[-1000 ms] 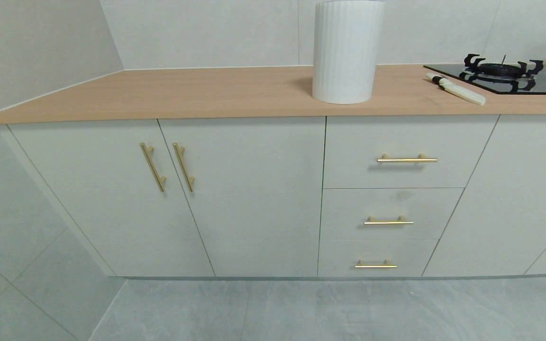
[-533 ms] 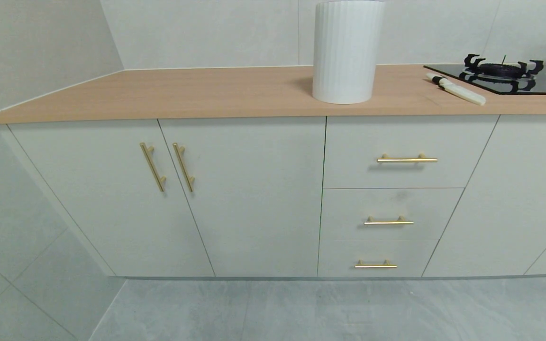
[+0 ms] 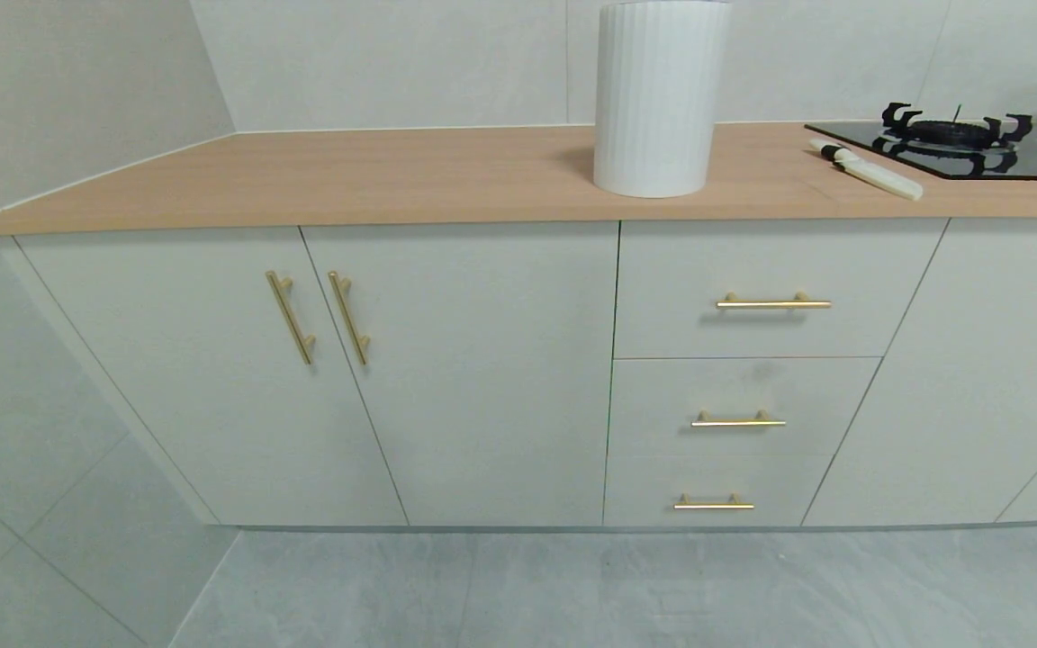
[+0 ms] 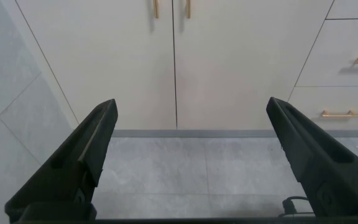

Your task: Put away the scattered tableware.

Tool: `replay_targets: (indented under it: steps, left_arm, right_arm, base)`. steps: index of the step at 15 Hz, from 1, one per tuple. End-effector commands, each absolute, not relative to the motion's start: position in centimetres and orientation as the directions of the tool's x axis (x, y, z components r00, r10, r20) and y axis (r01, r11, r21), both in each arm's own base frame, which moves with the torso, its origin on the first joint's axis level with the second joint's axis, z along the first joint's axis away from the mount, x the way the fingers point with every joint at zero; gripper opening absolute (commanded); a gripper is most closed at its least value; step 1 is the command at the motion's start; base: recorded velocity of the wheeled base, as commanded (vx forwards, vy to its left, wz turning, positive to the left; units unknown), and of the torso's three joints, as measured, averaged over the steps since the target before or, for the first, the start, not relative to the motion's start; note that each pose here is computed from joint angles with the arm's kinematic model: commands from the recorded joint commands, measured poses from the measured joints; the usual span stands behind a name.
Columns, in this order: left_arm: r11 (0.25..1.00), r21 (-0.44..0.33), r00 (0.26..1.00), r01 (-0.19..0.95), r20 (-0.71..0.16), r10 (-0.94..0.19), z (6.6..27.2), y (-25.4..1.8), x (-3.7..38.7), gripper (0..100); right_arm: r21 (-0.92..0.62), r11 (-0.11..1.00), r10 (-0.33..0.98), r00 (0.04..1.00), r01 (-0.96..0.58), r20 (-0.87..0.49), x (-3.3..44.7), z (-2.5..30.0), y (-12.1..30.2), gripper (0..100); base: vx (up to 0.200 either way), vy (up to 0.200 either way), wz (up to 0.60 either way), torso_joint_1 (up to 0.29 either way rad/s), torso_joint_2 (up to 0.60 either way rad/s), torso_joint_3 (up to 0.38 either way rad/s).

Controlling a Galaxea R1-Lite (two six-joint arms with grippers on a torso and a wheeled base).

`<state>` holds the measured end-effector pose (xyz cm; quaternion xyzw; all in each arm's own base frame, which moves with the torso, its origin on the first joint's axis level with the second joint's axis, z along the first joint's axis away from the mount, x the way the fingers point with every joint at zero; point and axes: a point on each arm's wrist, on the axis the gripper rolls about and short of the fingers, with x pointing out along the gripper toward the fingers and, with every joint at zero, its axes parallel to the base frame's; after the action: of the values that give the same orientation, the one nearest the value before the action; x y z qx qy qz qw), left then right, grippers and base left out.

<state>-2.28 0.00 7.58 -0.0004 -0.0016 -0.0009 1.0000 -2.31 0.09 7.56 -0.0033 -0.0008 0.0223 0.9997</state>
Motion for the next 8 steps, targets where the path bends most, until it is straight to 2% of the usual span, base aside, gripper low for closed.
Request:
replay_targets:
  steps: [1, 3, 8]
  left_arm:
    - [1.0, -0.003, 1.0, 0.002, 0.003, -0.002, 7.58, 0.0, -2.28, 100]
    - [1.0, -0.003, 1.0, 0.002, 0.003, -0.002, 7.58, 0.0, -2.28, 100]
    - [1.0, -0.005, 1.0, 0.002, 0.002, -0.002, 7.58, 0.0, -2.27, 100]
  right_arm:
    - [-0.008, 0.999, 0.046, 0.999, -0.046, -0.003, -2.28, 7.56, 0.1, 100]
    - [-0.003, 0.999, 0.044, 0.999, -0.044, -0.003, -2.28, 7.52, 0.09, 100]
    - [-0.003, 0.999, 0.044, 0.999, -0.044, -0.003, -2.28, 7.52, 0.09, 100]
  base:
    - [0.0, 0.0, 0.0, 0.0, 0.0, 0.0]
    - [0.0, 0.0, 0.0, 0.0, 0.0, 0.0]
    - [0.2, 0.0, 0.0, 0.003, 0.0, -0.001]
